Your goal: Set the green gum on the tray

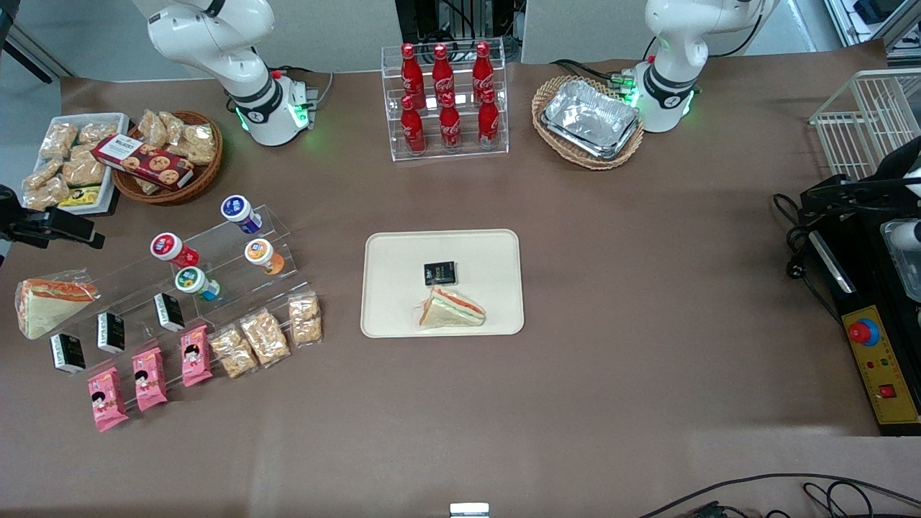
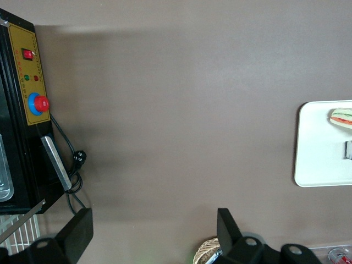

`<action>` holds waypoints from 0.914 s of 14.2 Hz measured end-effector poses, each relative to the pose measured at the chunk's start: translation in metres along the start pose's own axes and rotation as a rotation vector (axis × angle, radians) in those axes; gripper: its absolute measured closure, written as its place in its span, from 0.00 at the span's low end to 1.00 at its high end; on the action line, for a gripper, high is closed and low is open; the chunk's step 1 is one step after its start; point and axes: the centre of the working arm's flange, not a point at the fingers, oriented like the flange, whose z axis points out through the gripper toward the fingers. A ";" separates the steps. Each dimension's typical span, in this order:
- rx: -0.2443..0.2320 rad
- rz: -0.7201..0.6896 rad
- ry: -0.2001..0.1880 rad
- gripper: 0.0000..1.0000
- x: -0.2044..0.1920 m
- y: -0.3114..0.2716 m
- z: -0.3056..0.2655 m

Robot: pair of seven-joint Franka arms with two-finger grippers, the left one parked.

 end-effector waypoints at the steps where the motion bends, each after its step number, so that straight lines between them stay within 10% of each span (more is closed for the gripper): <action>1: 0.000 0.001 0.004 0.00 0.000 0.001 -0.002; 7: 0.001 0.002 0.015 0.00 -0.001 0.002 -0.007; 13: 0.017 -0.002 -0.070 0.00 -0.016 0.003 -0.001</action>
